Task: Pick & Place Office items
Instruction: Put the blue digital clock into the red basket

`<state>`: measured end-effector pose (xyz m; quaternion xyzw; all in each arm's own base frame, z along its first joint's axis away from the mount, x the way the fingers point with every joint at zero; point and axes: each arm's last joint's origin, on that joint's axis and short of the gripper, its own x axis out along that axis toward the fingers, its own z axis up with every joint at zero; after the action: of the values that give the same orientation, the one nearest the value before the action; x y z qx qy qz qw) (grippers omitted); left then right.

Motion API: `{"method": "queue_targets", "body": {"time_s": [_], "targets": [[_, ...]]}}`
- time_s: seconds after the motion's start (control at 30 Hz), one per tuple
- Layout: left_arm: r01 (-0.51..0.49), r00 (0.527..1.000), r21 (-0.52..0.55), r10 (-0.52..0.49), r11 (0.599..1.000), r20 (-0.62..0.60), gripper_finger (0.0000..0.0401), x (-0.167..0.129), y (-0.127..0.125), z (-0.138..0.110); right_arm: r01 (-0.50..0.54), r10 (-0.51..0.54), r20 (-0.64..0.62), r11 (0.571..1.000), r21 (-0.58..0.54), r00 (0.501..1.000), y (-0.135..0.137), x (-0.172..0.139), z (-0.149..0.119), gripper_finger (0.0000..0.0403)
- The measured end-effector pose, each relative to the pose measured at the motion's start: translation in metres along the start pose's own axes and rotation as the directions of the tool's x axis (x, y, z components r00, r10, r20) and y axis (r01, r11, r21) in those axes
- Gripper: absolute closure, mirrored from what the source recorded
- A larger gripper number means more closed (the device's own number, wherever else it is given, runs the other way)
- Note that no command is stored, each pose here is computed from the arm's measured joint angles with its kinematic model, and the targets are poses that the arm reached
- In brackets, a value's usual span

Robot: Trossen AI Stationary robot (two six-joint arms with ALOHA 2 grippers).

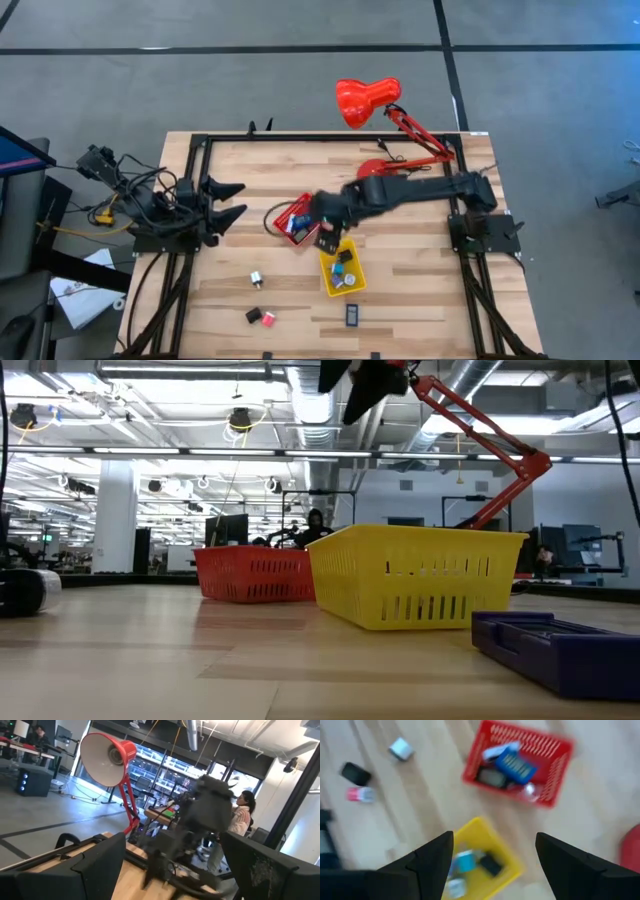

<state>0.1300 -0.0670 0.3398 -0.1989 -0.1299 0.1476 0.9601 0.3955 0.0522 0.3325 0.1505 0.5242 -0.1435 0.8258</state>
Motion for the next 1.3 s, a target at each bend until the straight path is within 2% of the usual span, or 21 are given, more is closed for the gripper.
{"method": "queue_targets", "body": {"time_s": [0.13,0.27,0.37,0.47,0.57,0.63,0.7,0.77,1.03,1.2,1.3], "targets": [[-0.001,1.000,0.011,0.001,1.000,-0.008,0.0077,0.000,0.000,-0.002,-0.033,0.037,-0.019,0.986,0.164,0.999,0.033,-0.006,-0.023,0.0127],[-0.001,1.000,0.016,0.001,1.000,-0.011,0.0077,0.001,-0.001,-0.003,-0.057,0.075,-0.037,0.933,0.355,0.997,0.066,-0.013,-0.049,0.0127],[0.000,1.000,0.014,0.001,1.000,-0.010,0.0077,0.001,-0.001,-0.002,-0.046,0.087,-0.063,0.870,0.490,0.994,0.089,-0.016,-0.071,0.0127],[0.000,1.000,0.015,0.000,1.000,-0.010,0.0077,0.001,-0.001,-0.003,-0.032,0.089,-0.062,0.788,0.615,0.994,0.110,-0.017,-0.091,0.0127],[0.001,1.000,0.015,-0.001,1.000,-0.011,0.0077,0.001,-0.001,-0.003,0.046,0.039,-0.107,0.722,0.690,0.993,0.124,-0.009,-0.113,0.0127],[0.003,1.000,0.016,-0.003,1.000,-0.012,0.0077,0.001,-0.001,-0.003,0.054,0.047,-0.113,0.663,0.747,0.992,0.133,0.001,-0.118,0.0127],[0.006,1.000,0.020,-0.006,1.000,-0.015,0.0077,0.001,-0.001,-0.003,0.105,0.022,-0.155,0.643,0.759,0.988,0.141,0.012,-0.128,0.0127],[0.007,1.000,0.021,-0.006,1.000,-0.016,0.0077,0.001,-0.001,-0.003,0.129,0.021,-0.177,0.597,0.792,0.984,0.147,0.027,-0.131,0.0127],[0.010,1.000,0.030,-0.009,1.000,-0.023,0.0077,0.001,-0.001,-0.004,0.282,-0.111,-0.263,0.511,0.812,0.958,0.151,0.071,-0.144,0.0127],[0.011,1.000,0.035,-0.010,0.999,-0.027,0.0077,0.001,-0.001,-0.005,0.330,-0.157,-0.291,0.499,0.801,0.944,0.153,0.095,-0.149,0.0127],[0.014,0.999,0.039,-0.012,0.999,-0.031,0.0077,0.001,-0.001,-0.005,0.323,-0.150,-0.287,0.497,0.805,0.946,0.157,0.109,-0.151,0.0127]]}}
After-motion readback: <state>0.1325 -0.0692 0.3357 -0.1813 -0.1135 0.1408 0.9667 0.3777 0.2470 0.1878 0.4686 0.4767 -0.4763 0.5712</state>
